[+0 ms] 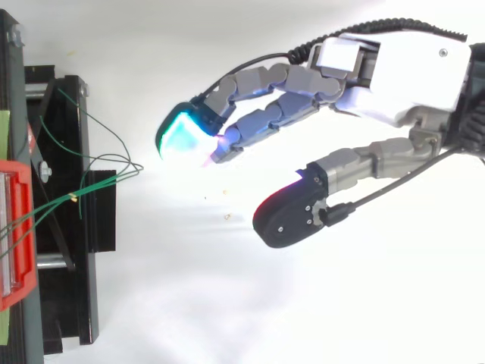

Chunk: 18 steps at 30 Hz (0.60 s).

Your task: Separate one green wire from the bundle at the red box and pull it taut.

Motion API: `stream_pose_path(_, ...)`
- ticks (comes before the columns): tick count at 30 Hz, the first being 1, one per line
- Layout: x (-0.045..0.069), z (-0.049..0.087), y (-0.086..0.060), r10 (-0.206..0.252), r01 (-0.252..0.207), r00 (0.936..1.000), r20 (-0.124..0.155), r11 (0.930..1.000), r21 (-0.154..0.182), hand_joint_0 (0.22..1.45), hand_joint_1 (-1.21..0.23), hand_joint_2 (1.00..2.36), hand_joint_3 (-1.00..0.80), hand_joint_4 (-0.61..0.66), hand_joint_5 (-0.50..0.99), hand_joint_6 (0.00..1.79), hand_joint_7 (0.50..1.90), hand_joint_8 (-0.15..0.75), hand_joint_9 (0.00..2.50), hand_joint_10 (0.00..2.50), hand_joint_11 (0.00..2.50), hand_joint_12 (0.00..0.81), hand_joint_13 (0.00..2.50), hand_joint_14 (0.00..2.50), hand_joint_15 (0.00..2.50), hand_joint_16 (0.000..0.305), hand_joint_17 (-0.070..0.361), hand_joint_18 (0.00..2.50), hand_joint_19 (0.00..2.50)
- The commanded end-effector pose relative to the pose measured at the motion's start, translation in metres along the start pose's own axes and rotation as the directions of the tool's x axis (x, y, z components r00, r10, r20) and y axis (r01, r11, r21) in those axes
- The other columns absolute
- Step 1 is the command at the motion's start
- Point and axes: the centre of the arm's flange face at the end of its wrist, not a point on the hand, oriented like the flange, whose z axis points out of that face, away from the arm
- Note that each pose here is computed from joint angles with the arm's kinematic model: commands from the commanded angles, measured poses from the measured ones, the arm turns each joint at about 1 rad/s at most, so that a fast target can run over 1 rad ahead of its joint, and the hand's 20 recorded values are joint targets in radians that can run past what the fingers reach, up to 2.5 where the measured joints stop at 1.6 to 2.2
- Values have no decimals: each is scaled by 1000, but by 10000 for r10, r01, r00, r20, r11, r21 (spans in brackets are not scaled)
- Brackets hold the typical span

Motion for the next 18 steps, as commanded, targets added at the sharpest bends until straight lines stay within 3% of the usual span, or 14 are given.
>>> stream_pose_path(1,1,3,-1,-6,10,9996,273,9999,-144,545,-676,1000,-500,262,-208,502,720,293,581,4,168,281,563,2,75,33,75,500,8)
stream_pose_path(5,-5,3,-1,-5,13,9981,611,9999,-120,524,-675,1000,-500,244,-213,502,718,278,518,2,125,328,404,0,29,46,103,273,0)
stream_pose_path(6,-9,3,-1,0,10,9966,829,9999,-129,519,-677,1000,-500,241,-214,502,718,276,507,4,120,331,373,0,28,50,114,239,0)
stream_pose_path(9,-13,8,0,-253,304,9923,1215,9987,-400,508,-680,1000,-500,240,-215,502,722,275,495,3,124,343,317,0,12,56,127,171,0)
stream_pose_path(11,-10,15,-19,-394,452,9910,1277,9981,-427,506,-683,1000,-500,236,-215,502,725,275,493,2,124,345,293,1,0,58,130,159,0)
stream_pose_path(14,-6,26,-37,-247,331,9909,1322,9975,-619,507,-687,1000,-500,240,-212,502,721,275,494,2,124,346,287,2,0,58,131,155,0)
stream_pose_path(16,-6,32,-38,-127,235,9904,1375,9967,-776,507,-690,1000,-500,245,-211,502,722,275,495,3,124,346,288,0,0,58,131,156,0)
stream_pose_path(17,1,48,-48,-109,222,9908,1352,9963,-826,507,-691,1000,-500,244,-209,502,724,276,497,3,124,346,288,0,0,58,131,157,0)
stream_pose_path(18,1,49,-48,-88,203,9910,1338,9962,-845,507,-691,1000,-500,244,-207,502,726,276,498,3,125,346,288,0,0,59,132,165,0)
